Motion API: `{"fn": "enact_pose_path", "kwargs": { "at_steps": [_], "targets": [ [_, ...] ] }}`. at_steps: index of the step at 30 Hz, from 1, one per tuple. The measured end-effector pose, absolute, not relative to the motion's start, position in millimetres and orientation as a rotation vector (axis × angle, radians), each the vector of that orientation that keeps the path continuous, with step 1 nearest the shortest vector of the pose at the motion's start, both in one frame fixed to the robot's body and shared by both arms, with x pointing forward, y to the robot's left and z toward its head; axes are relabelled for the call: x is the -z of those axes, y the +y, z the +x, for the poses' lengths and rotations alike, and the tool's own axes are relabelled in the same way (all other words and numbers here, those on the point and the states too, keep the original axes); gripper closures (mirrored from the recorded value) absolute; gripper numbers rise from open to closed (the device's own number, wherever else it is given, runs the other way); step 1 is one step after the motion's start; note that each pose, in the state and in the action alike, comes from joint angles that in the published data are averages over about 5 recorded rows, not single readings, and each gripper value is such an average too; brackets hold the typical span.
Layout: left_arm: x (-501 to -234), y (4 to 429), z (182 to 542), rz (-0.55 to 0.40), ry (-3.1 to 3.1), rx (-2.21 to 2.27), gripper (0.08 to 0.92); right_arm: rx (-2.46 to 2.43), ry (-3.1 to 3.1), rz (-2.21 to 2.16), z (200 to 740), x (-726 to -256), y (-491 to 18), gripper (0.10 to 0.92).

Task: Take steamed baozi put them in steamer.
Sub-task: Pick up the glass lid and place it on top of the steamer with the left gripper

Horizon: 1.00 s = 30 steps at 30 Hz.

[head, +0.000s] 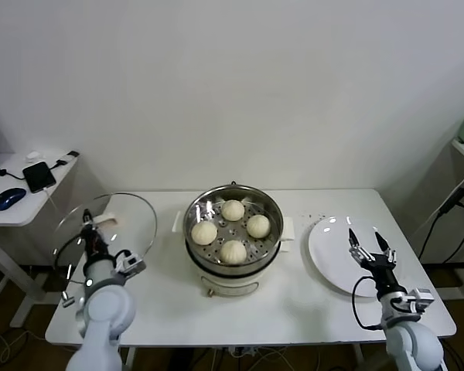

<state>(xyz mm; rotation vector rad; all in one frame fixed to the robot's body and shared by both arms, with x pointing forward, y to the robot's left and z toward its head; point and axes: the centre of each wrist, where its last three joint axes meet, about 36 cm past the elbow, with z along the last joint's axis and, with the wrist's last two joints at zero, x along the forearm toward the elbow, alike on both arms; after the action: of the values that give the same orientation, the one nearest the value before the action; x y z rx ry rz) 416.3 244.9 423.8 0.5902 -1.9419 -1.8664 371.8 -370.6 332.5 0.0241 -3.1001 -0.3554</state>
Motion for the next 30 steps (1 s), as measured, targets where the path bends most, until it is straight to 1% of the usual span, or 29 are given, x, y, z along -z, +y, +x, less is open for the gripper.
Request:
{"fn": "enact_pose_path", "kwargs": {
  "at_steps": [3,6,12,16,20,24,27,30],
  "targets": [
    [-440.5,222.6,414.7,0.572,-1.984,1.831,0.839,0.352,-3.096,0.021,369.4,-331.3,-369.6,0.2],
    [-455.3,197.2,414.0,0.533,-2.051,1.784,0.839,0.352,-3.093,0.017,366.9,-329.9,-368.1,0.2],
    [-480.4,143.4,415.5,0.43,-2.194,1.727,0.839,0.354,-3.086,0.006,361.2,-325.6,-364.9,0.2],
    [-491.9,108.0,416.1,0.351,-2.276,1.725,0.839,0.356,-3.083,0.0,358.8,-323.6,-363.0,0.2],
    [-497.1,74.2,418.5,0.257,-2.344,1.738,0.839,0.359,-3.081,0.0,357.8,-321.7,-360.1,0.199],
    [-496.6,45.8,423.1,0.171,-2.392,1.763,0.839,0.369,-3.081,-0.001,358.1,-320.5,-356.7,0.2],
    [-491.2,30.9,427.9,0.129,-2.403,1.794,0.839,0.377,-3.082,-0.002,359.1,-320.0,-354.5,0.199],
    [-481.6,21.5,432.9,0.109,-2.39,1.829,0.839,0.383,-3.082,-0.001,359.9,-319.3,-352.7,0.2]
  ]
}}
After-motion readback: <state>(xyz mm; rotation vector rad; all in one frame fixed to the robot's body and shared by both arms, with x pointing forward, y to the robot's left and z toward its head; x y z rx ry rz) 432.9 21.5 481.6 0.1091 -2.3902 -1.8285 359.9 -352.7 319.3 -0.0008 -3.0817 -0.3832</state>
